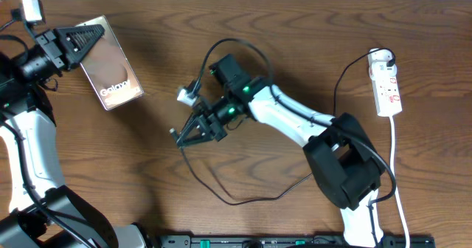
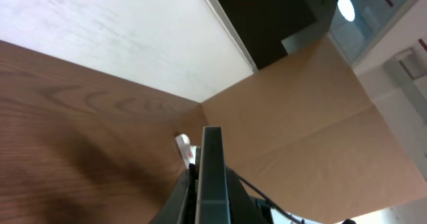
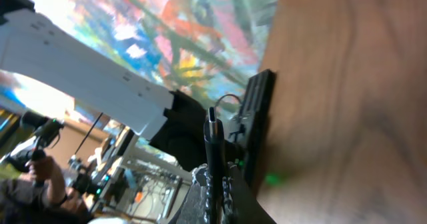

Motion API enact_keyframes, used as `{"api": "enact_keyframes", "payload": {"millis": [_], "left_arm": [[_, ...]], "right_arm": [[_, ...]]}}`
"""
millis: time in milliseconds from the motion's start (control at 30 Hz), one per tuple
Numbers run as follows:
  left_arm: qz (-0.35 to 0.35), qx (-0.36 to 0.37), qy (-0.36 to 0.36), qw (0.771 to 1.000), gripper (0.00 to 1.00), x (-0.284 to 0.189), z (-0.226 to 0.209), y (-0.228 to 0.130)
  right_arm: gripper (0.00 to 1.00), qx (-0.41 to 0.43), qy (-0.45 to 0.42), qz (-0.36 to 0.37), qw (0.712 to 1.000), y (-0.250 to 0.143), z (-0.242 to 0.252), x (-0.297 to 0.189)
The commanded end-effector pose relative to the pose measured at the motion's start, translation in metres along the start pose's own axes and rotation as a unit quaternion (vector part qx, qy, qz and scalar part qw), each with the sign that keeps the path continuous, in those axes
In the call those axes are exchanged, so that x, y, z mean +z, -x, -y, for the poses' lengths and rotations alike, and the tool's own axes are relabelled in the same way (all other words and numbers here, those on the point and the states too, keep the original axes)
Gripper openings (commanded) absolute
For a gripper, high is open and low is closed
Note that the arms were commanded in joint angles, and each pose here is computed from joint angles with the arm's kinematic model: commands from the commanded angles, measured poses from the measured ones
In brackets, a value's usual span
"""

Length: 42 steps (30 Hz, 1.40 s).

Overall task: Plug charger to phone and switch on socket
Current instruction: 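Lift the plug and carry it toward the phone's bottom port, then push the plug into the phone's port held by the left gripper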

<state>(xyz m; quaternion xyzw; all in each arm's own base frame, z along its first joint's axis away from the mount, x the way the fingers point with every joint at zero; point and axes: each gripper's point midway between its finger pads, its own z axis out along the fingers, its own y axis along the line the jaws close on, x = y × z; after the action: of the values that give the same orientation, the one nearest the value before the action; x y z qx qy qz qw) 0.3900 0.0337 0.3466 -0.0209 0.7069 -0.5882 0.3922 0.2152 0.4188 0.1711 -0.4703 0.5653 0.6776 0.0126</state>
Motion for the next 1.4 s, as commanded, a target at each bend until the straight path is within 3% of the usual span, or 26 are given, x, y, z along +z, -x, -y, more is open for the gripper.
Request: {"api": "enact_keyframes", "payload": {"millis": [0, 733, 1067, 1367], "left_arm": [[-0.025, 0.014, -0.017, 0.999, 0.08, 0.011, 0.012, -0.009], [-0.056, 0.056, -0.040, 0.996, 0.07, 0.036, 0.021, -0.023], [-0.052, 0.056, -0.038, 0.996, 0.07, 0.036, 0.021, -0.022], [-0.036, 0.057, -0.027, 0.997, 0.07, 0.037, 0.017, -0.016]], "right_arm": [[0.01, -0.028, 0.033, -0.004, 0.999, 0.004, -0.014, 0.010], [0.01, -0.123, 0.033, 0.018, 0.992, 0.047, -0.017, -0.003], [0.01, -0.077, -0.049, 0.045, 0.995, 0.062, 0.009, -0.004], [0.01, -0.072, -0.047, 0.055, 0.995, 0.072, 0.005, -0.005]]}}
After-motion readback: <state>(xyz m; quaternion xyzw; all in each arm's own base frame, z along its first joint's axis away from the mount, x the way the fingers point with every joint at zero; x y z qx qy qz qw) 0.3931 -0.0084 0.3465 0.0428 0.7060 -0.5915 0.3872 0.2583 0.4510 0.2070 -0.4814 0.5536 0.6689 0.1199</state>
